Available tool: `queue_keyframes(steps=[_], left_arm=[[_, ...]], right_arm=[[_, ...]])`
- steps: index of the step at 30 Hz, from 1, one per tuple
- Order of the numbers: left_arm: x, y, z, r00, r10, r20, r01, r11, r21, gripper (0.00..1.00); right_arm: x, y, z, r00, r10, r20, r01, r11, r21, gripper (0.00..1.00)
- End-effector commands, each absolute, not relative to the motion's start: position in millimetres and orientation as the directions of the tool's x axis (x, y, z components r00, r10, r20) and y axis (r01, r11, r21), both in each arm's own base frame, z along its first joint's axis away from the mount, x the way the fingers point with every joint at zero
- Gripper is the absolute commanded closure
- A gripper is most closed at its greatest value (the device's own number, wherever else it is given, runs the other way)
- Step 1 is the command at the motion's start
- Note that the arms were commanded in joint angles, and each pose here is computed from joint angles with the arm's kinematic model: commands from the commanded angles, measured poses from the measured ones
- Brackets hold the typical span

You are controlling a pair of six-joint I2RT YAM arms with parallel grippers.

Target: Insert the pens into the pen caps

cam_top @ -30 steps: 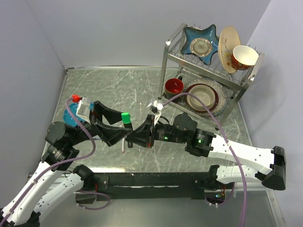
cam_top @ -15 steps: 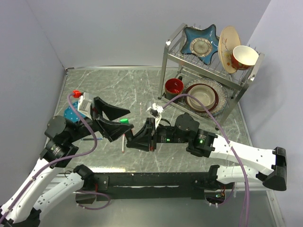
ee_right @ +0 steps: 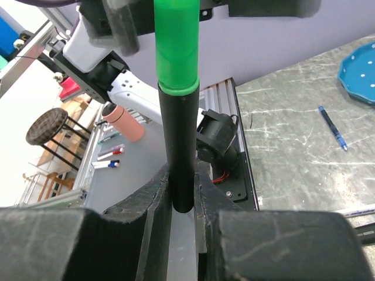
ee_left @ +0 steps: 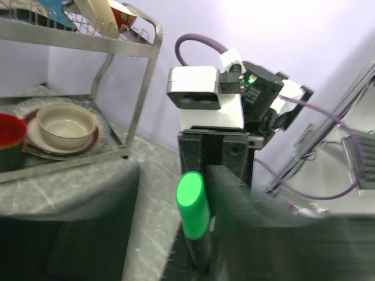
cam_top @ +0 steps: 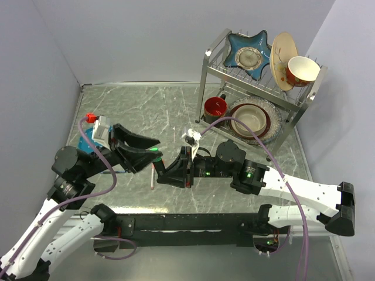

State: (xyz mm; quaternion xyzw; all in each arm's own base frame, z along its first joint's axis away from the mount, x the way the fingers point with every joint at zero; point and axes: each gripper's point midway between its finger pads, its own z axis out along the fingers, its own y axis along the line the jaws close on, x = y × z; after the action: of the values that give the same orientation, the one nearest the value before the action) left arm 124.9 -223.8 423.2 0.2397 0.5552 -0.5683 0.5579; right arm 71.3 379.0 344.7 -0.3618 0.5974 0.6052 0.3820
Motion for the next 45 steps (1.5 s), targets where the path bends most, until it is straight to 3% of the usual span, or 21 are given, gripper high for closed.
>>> queue_keyframes(steps=[1,3,4,8,16,21,33,45], left_arm=[[115.8,-223.9,430.1,-0.257,-0.388,-0.885,0.916,0.193,-0.351,0.72],[114.3,-228.3,425.2,-0.299,-0.381,-0.875,0.911,0.158,-0.381,0.94],[112.9,-231.8,421.5,-0.324,-0.367,-0.872,0.909,0.133,-0.394,0.99],[110.3,-240.2,397.0,-0.437,-0.355,-0.826,0.873,0.053,-0.484,0.99],[109.5,-247.5,356.4,-0.634,-0.333,-0.697,0.746,-0.028,-0.665,0.99],[121.2,-249.3,331.7,-0.659,-0.305,-0.687,0.704,0.068,-0.706,0.99],[138.4,-256.4,308.2,-0.684,-0.357,-0.636,0.66,0.069,-0.748,0.99],[126.1,-261.4,277.2,-0.736,-0.301,-0.606,0.628,0.03,-0.778,0.99]], right_arm=[[70.5,373.9,372.4,-0.414,0.097,-0.905,-0.91,-0.021,0.414,1.0],[71.8,372.7,381.5,-0.404,0.12,-0.907,-0.915,-0.025,0.404,1.0],[72.1,371.7,385.3,-0.403,0.129,-0.906,-0.915,-0.033,0.402,1.0],[83.9,364.8,412.8,-0.397,0.204,-0.895,-0.918,-0.065,0.392,1.0],[122.6,343.3,445.0,-0.244,0.298,-0.923,-0.963,0.039,0.267,1.0],[147.3,333.0,457.9,-0.201,0.324,-0.924,-0.967,0.086,0.241,1.0],[176.2,354.5,478.1,-0.219,0.373,-0.902,-0.964,0.062,0.26,1.0],[188.1,357.4,492.5,-0.198,0.391,-0.899,-0.969,0.061,0.24,1.0]])
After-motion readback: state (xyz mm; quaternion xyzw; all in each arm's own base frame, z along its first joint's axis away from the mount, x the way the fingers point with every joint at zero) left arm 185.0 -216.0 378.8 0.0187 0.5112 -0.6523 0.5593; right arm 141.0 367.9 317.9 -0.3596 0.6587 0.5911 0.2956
